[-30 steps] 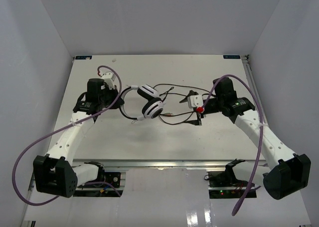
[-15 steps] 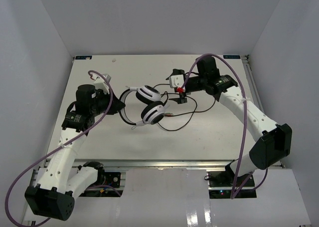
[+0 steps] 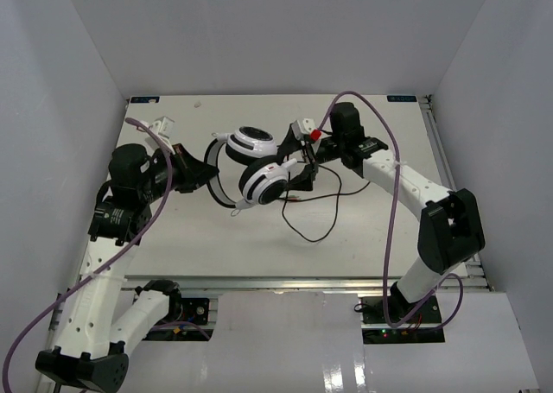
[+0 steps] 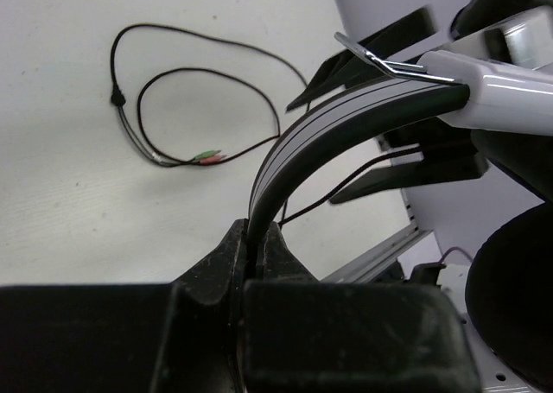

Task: Wrap the headphones

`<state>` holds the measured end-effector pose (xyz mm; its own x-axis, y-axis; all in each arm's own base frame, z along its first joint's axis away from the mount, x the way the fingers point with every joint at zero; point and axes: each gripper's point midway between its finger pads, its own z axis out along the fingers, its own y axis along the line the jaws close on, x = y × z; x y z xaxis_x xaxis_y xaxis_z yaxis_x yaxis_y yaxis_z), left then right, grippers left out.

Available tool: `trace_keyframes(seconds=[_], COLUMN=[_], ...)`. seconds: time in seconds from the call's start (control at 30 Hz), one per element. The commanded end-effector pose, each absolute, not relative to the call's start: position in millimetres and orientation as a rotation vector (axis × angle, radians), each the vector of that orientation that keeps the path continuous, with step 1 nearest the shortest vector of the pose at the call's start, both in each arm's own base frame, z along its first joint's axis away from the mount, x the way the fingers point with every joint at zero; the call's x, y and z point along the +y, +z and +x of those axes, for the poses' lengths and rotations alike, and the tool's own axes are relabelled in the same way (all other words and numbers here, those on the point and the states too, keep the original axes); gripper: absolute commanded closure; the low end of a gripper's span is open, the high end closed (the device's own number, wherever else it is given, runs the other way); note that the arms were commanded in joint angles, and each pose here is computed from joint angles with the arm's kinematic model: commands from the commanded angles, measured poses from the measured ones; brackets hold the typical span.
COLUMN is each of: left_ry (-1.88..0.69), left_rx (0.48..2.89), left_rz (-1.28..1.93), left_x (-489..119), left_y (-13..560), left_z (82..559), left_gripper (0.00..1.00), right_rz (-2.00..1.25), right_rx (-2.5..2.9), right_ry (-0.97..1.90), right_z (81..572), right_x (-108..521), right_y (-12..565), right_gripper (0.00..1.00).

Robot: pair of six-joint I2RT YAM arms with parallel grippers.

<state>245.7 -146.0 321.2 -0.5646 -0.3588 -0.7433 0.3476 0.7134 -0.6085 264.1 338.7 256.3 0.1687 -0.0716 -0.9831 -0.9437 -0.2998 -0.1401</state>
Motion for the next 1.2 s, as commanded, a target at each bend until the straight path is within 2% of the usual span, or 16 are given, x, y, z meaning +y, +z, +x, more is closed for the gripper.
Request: trace_keyframes(seconds=[0.0, 0.17, 0.37, 0.53, 0.63, 0.7, 0.77, 0.8, 1.0, 1.17], left_ry=[-1.035, -1.049, -1.121, -1.079, -1.015, -0.954, -0.883, -0.838, -0.549, -0.243], left_rx=[1.754, 1.656, 1.52, 1.409, 1.374, 1.356, 1.341, 1.35, 1.526, 1.781], left_rz=[-0.059, -0.204, -0.472, -0.7, -0.816, -0.867, -0.895, -0.893, -0.79, -0.482], left_x=[-149.0, -138.4, -122.5, -96.7, -81.6, -71.5, -61.8, -58.5, -67.4, -113.9], left_y=[402.1, 437.2, 464.9, 473.3, 467.0, 462.5, 459.6, 456.4, 410.0, 342.7], left_z=[237.9, 245.9, 263.5, 287.1, 306.8, 319.1, 330.4, 338.3, 389.6, 413.3], left_gripper=[1.0, 1.0, 1.0, 1.0, 1.0, 1.0, 1.0, 1.0, 1.0, 1.0], right_rz=[-1.5, -1.35, -1.381, -1.388, -1.411, -1.436, -1.444, -1.461, -1.731, -1.725], right_rx=[0.916, 0.975, 0.931, 0.984, 1.076, 1.118, 1.153, 1.206, 1.391, 1.378], right_ry=[1.513, 1.628, 1.681, 1.633, 1.557, 1.503, 1.374, 1.279, 0.68, -0.046], right_z=[217.1, 191.4, 152.2, 146.9, 150.6, 151.3, 161.0, 166.0, 189.1, 253.4], right_x=[338.6, 337.4, 343.5, 350.6, 354.8, 358.3, 364.2, 365.7, 364.5, 328.1], right_y=[301.0, 298.2, 298.7, 290.0, 274.5, 272.5, 276.0, 267.5, 248.5, 261.6], right_gripper=[0.05, 0.03, 0.01, 0.23, 0.44, 0.65, 0.85, 0.9, 0.92, 0.92])
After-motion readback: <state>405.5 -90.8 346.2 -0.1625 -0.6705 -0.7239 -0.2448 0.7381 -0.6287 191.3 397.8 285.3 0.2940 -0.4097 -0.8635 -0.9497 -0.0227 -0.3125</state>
